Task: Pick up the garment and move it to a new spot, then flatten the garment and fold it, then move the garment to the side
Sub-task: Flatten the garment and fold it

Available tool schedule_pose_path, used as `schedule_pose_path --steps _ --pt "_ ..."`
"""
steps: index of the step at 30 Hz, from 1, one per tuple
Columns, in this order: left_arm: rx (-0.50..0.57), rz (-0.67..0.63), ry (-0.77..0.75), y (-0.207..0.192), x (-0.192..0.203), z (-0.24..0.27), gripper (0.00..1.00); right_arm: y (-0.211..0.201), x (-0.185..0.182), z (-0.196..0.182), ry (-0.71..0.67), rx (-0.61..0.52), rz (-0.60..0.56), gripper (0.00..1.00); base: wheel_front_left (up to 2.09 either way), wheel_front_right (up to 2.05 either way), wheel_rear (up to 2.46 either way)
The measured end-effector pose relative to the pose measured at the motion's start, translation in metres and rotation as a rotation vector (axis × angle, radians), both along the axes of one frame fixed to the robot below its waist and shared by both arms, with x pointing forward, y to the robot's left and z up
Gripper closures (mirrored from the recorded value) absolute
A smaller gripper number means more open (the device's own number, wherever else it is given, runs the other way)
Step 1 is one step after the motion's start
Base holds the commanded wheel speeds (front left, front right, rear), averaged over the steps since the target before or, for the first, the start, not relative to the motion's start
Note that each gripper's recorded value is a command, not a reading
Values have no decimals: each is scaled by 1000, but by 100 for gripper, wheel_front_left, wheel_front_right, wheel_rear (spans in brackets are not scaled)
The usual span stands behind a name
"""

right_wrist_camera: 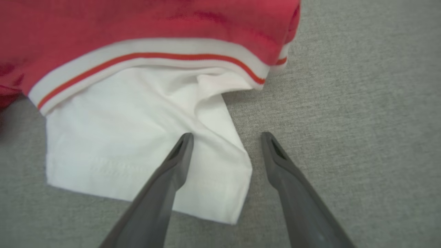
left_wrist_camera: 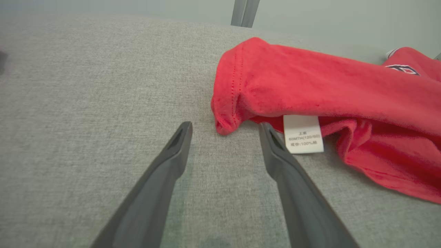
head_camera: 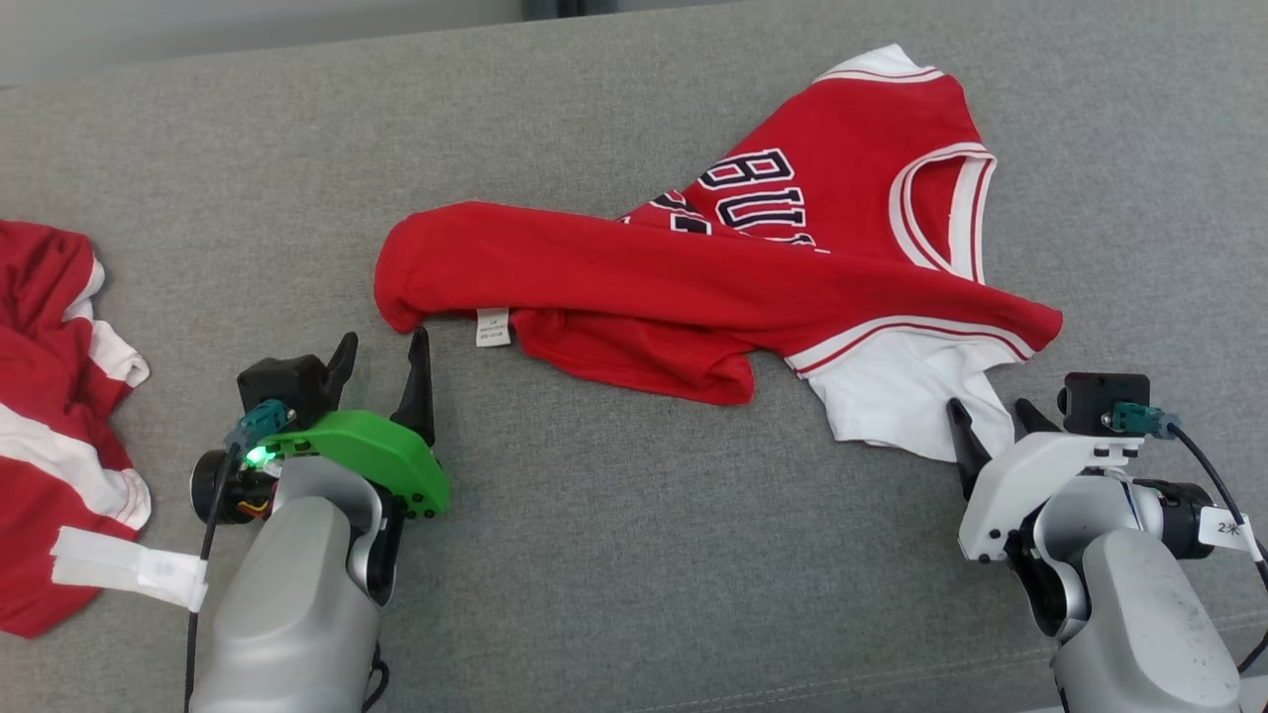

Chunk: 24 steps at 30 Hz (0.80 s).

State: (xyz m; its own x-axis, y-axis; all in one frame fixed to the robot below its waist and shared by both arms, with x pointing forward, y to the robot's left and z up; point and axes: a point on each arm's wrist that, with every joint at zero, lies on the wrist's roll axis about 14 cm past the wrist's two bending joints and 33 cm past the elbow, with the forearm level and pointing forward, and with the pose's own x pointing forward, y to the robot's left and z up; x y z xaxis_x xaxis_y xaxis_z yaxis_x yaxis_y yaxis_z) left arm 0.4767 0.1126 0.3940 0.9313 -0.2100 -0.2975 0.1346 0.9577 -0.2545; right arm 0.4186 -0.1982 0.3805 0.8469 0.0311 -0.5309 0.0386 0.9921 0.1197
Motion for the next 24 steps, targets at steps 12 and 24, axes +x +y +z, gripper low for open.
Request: schedule_pose_path --steps 12,24 --pt "-5 -39 48 -13 27 -25 0 4 8 -27 60 1 22 0 0 0 0" --pt "6 -45 -15 -11 36 -12 100 20 10 -33 94 -3 84 100 0 0 0"
